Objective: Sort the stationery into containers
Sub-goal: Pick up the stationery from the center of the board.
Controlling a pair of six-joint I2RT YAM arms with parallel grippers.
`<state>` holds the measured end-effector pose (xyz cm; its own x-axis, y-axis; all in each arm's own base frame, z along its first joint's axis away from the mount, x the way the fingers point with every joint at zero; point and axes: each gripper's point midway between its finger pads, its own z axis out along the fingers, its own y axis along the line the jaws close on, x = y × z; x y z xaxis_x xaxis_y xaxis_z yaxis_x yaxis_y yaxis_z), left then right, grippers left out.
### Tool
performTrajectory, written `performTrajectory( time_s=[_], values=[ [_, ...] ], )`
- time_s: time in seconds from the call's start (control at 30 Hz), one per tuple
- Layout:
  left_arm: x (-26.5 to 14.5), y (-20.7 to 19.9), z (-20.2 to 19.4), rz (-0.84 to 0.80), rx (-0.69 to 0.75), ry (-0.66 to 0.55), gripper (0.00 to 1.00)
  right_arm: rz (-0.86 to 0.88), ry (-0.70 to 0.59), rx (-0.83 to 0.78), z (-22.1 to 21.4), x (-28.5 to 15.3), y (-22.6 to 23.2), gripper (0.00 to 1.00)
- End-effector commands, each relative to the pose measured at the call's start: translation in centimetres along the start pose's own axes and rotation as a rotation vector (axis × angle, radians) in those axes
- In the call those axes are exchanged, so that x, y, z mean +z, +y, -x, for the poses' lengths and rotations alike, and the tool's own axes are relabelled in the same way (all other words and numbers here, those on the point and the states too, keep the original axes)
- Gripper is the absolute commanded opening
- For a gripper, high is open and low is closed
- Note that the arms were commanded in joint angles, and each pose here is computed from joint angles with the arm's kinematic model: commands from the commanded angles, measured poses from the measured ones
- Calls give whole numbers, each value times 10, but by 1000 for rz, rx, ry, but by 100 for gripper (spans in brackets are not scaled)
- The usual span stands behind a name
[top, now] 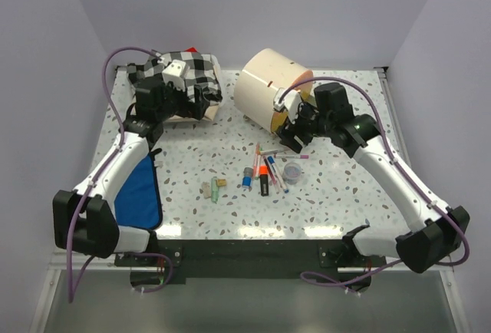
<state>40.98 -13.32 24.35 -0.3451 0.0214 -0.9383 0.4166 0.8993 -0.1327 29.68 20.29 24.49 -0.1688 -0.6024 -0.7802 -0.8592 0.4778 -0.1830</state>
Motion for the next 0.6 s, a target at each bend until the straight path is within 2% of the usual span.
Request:
performTrajectory(
  time_s=[0.0, 0.33, 0.57],
  values=[
    [15, -2, 13, -8, -78, -73, 100, -82, 3, -116, 1, -35, -5, 73],
    [31, -5, 26, -31, -18, -52, 100, -39, 1, -80, -17, -24, 9, 74],
    [40, 1, 33, -21, 37, -58, 100, -40, -1, -87, -10, -15, 2, 74]
  ],
)
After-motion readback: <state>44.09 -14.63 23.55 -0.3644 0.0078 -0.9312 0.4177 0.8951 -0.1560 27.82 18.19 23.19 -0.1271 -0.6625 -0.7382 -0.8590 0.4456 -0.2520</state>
